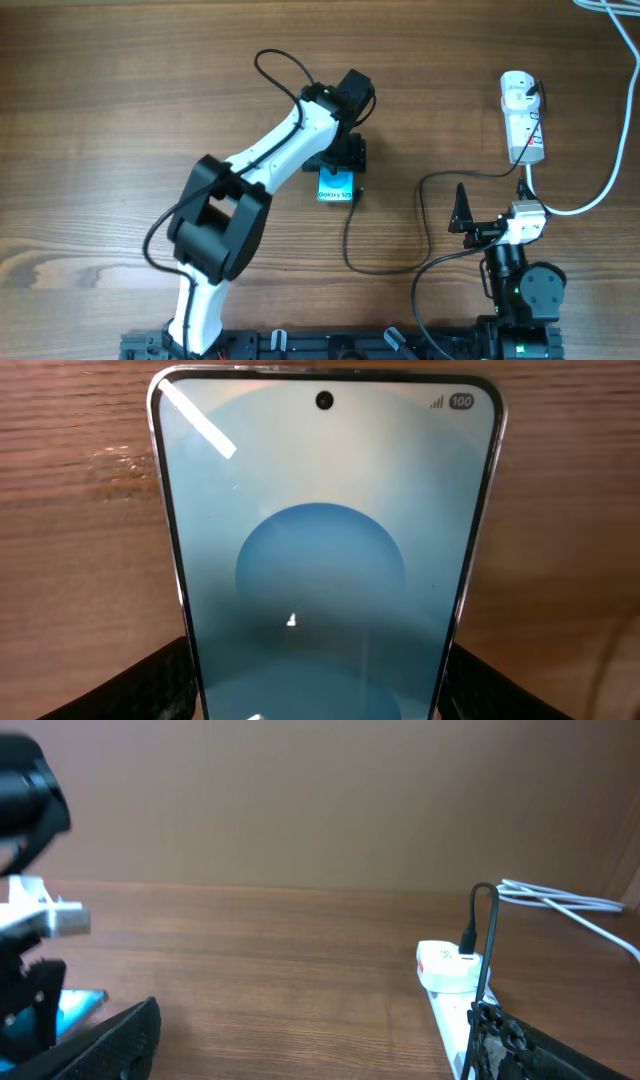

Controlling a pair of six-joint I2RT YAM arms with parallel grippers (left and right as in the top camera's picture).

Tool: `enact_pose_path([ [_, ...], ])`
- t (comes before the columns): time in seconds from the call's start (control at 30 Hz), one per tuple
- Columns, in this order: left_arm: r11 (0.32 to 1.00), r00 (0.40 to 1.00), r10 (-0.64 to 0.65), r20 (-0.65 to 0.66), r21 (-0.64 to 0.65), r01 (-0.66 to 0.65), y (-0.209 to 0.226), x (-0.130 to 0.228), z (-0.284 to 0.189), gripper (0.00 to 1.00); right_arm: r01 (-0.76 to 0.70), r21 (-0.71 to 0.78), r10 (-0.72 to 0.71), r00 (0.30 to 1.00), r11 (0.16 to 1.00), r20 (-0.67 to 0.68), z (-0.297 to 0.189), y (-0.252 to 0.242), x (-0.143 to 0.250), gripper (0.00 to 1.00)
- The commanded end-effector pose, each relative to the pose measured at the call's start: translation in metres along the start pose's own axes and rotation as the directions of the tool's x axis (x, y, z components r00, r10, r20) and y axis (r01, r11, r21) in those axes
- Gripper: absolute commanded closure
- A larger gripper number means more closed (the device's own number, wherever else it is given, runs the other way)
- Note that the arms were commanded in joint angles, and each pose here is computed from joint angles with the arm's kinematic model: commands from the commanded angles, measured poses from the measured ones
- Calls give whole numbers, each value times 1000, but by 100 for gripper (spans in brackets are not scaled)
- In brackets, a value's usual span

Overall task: Plug charger to phone and switch on socket
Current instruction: 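Close the left gripper on the phone's lower end, then lift the phone with the left gripper and tilt it upright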

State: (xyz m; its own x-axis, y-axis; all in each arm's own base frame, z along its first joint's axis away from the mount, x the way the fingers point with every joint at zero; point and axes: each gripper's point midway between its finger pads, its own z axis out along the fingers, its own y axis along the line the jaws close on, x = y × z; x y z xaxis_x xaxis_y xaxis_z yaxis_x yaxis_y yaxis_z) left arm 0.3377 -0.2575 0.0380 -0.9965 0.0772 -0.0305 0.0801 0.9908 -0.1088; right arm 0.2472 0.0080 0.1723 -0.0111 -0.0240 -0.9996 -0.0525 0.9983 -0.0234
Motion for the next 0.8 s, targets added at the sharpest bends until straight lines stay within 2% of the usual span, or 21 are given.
enact_pose_path([
  [0.0,997,1000,6,10,73,-7,-12,7,-27,25,0,3,0,1000,1000,8,0,0,-1,0],
  [0.2,964,990,25,-136,266,12,-43,35,-39,24,0,3,0,1000,1000,8,0,0,-1,0],
  [0.4,872,961,81,-265,486,60,-81,58,-60,24,-1,3,1,1000,1000,8,0,0,-1,0],
  [0.6,698,915,188,-356,704,130,-118,74,-98,25,-1,3,1,1000,1000,8,0,0,-1,0],
  [0.77,501,880,310,-360,848,171,-141,80,-137,25,0,3,0,1000,1000,8,0,0,-1,0],
])
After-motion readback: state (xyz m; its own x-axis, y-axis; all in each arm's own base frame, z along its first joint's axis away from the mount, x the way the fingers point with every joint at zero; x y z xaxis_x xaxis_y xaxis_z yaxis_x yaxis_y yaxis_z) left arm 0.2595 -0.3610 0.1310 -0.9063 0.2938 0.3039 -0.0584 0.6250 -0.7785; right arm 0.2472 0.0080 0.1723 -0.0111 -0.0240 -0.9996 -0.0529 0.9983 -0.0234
